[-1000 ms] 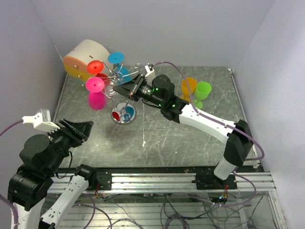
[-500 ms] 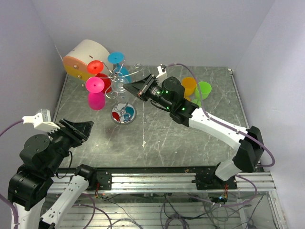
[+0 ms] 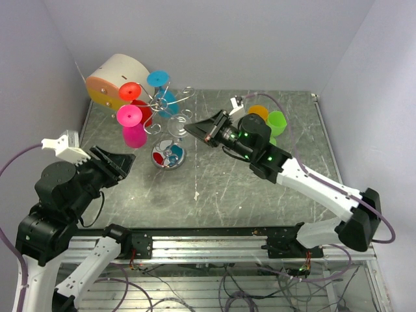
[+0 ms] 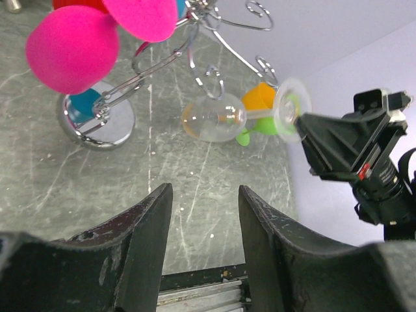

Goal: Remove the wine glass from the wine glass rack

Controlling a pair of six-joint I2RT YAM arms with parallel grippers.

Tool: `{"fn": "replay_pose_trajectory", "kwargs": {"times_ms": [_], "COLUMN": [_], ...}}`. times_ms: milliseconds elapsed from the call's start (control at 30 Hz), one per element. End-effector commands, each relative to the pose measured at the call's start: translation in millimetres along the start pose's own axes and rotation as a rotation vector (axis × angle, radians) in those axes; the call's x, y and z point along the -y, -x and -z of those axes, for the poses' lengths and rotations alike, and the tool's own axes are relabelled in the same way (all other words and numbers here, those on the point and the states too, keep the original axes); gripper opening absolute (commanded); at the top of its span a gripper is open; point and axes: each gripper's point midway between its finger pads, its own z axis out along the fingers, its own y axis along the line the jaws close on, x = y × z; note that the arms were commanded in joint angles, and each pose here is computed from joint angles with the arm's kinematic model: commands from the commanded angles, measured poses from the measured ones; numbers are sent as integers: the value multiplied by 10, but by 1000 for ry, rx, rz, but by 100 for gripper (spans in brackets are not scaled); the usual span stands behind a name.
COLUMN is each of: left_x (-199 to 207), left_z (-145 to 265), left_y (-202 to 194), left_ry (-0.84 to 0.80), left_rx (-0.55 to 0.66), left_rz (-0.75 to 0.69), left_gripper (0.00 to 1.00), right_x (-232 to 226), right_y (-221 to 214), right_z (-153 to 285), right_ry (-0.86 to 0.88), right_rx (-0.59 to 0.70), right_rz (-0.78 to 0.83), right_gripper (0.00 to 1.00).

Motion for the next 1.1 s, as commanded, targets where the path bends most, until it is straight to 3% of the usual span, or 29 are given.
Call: {"fn": "replay_pose_trajectory", "kwargs": {"times_ms": [0,400,500,667,867,1067], "left_x": [398,1023,1189,1318,1427,1397], "left_z": [-31,-345,-384,-446,-517,-571], "left_y": [173,49,25,11,-99,-252], "left_ry": [-126,-315,-375,-397,-444,-438], "left_rx": [0,-210,-262,-320,-409,-486], "left_rz": [8,134,184,265,401,466], "left_gripper": [56,57,57,57,57,56], "right_x": [-106,-227,-143,-220,-624,-819], "right_y": [154,594,761,647,391,14], "right_z": [364,807,811,794,855,862], "right_ry": [-5,-129,-225,-247,-83,33], "right_rx": [38,-5,42,143,280,311], "right_rz": [137,992,1202,1571,1719,1850], "right_gripper": [0,0,0,0,0,0]}}
